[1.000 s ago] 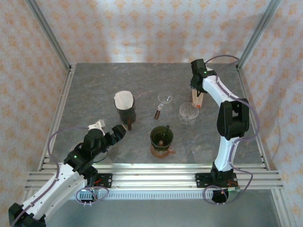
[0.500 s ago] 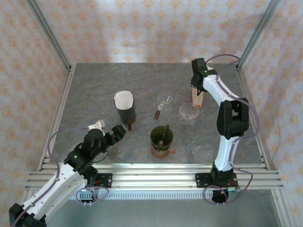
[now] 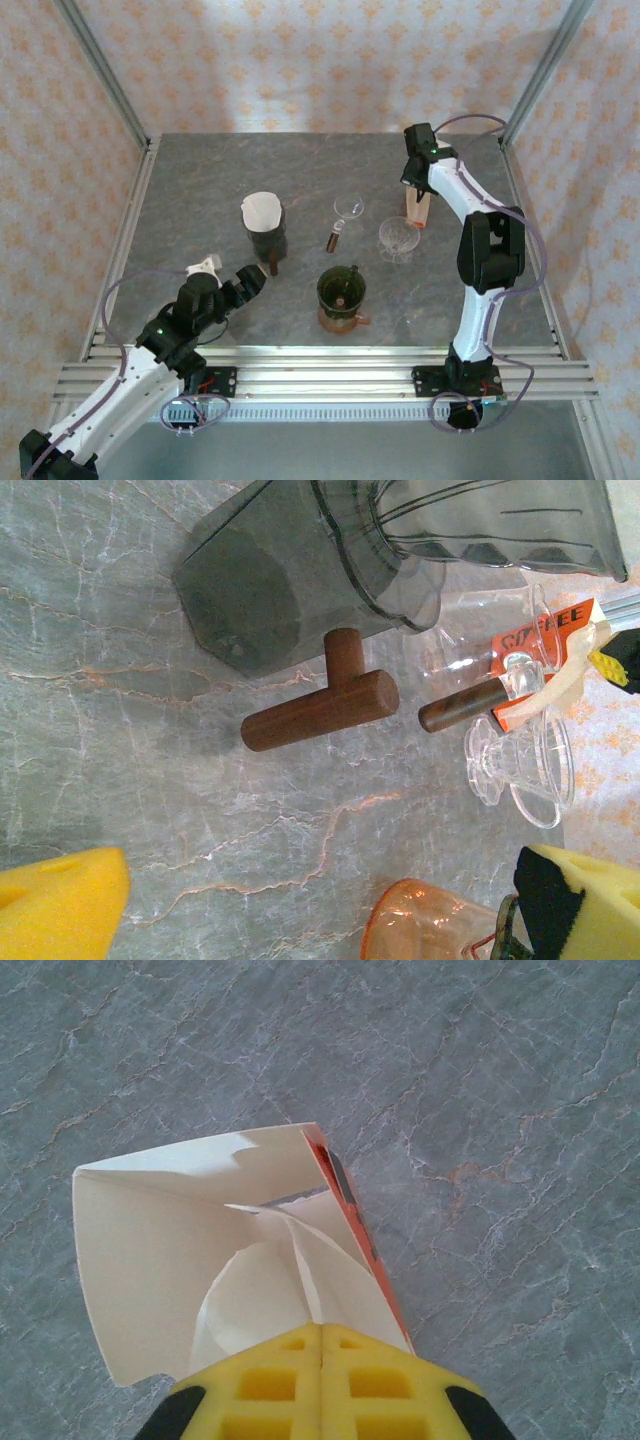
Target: Place the coffee filter in the dripper
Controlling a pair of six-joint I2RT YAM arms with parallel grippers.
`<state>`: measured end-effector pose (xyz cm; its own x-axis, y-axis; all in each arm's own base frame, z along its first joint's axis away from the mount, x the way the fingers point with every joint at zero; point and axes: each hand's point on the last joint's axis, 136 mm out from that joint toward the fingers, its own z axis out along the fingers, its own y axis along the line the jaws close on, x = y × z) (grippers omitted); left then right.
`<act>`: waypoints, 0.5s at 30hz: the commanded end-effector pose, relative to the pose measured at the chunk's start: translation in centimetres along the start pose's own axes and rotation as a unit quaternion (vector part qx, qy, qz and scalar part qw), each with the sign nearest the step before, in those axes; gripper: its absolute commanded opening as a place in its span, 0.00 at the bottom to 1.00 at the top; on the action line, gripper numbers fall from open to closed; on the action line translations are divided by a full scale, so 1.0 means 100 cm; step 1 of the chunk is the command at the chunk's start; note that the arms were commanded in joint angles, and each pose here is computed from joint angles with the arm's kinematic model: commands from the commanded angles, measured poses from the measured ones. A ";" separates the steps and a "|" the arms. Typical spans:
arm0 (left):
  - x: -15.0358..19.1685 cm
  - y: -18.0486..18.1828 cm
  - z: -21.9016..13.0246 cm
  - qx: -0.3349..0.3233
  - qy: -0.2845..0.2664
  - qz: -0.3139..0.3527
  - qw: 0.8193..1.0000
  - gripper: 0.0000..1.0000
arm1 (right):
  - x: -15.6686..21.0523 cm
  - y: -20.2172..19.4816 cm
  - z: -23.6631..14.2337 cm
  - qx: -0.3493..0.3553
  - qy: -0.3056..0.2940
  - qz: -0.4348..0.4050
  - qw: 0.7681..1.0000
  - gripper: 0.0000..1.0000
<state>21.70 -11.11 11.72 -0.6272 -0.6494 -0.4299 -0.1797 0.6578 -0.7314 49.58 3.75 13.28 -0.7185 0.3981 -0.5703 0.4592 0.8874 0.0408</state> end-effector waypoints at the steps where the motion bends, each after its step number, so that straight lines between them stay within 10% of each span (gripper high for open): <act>1: 0.000 0.002 0.002 0.002 -0.001 -0.007 1.000 1.00 | -0.021 -0.006 -0.017 0.003 -0.041 0.007 0.999 0.00; 15: -0.001 0.000 0.001 0.008 -0.002 -0.010 1.000 0.99 | -0.028 -0.024 -0.066 -0.016 -0.084 0.014 0.996 0.00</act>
<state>21.69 -11.12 11.68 -0.6277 -0.6496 -0.4289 -0.1802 0.6573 -0.7318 47.71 3.08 18.21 -0.6476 0.3900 -0.6546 0.4449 0.8910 0.0907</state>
